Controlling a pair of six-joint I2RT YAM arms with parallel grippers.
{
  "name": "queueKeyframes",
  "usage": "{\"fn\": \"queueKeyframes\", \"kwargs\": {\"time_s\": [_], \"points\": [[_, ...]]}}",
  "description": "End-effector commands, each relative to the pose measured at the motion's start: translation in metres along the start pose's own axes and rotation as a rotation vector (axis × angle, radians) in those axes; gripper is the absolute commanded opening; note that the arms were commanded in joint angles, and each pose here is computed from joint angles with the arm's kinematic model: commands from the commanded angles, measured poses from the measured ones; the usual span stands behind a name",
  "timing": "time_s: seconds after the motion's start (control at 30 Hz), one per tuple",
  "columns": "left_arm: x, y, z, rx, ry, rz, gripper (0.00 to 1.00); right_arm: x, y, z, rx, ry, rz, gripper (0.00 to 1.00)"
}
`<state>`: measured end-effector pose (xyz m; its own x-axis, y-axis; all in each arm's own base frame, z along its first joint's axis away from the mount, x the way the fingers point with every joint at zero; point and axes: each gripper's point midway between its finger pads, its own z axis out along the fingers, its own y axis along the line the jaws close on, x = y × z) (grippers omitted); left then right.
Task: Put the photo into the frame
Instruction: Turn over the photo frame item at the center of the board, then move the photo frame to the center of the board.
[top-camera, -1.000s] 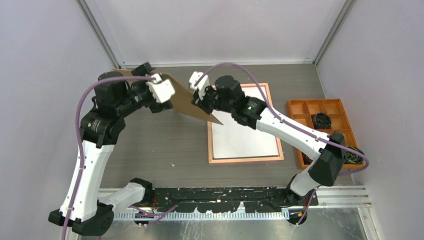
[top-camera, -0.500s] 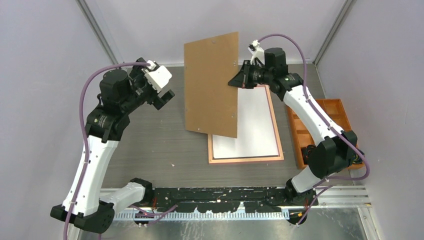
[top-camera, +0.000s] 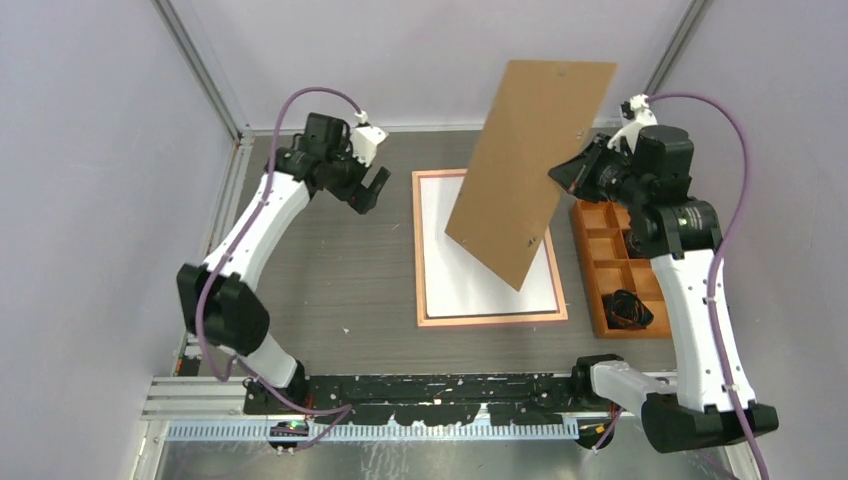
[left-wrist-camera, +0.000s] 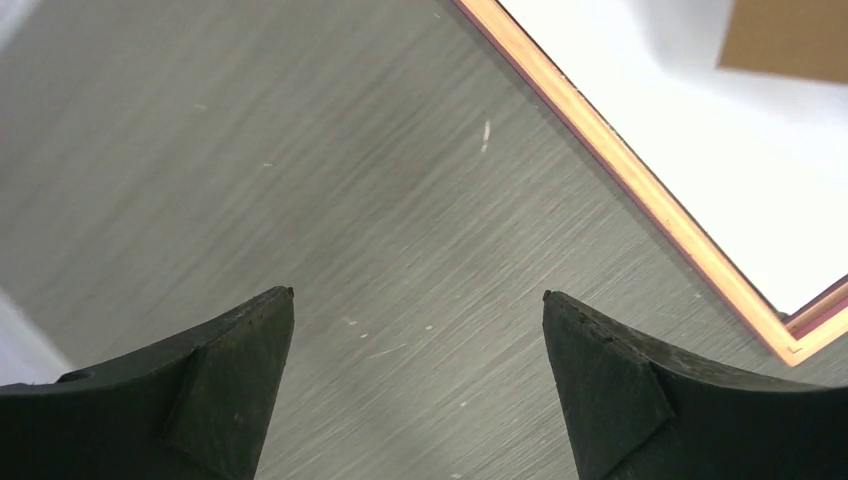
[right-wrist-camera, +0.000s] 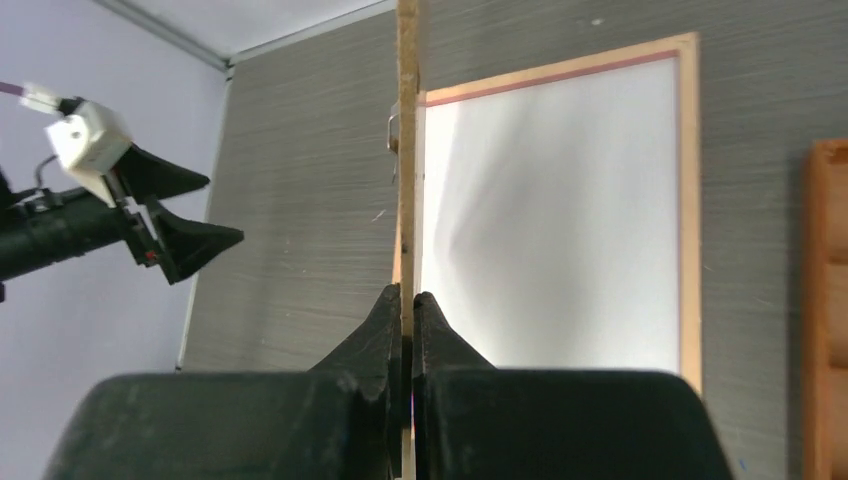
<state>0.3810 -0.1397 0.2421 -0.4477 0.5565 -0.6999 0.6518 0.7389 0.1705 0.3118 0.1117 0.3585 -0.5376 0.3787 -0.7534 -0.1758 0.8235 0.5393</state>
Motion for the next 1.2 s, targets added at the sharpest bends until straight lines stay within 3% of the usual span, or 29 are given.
{"fn": "queueKeyframes", "kwargs": {"time_s": [0.0,0.17,0.6,0.9,1.17], "points": [[0.001,-0.028,0.034,0.116,0.034,-0.143,0.91,-0.011,-0.002,-0.037,0.077,-0.074,0.018,0.01],[0.008,-0.051,0.089,0.236,0.097,-0.272,0.73,0.0,-0.004,-0.051,0.097,-0.057,0.027,0.01],[0.034,-0.111,0.187,0.356,0.257,-0.391,0.57,0.025,0.014,-0.051,-0.016,0.048,0.103,0.01],[0.054,-0.115,0.209,0.322,0.321,-0.377,0.32,0.029,0.026,-0.048,-0.086,0.085,0.127,0.01],[0.074,-0.098,0.202,0.232,0.361,-0.29,0.25,0.035,0.028,-0.043,-0.12,0.109,0.142,0.01]]}}
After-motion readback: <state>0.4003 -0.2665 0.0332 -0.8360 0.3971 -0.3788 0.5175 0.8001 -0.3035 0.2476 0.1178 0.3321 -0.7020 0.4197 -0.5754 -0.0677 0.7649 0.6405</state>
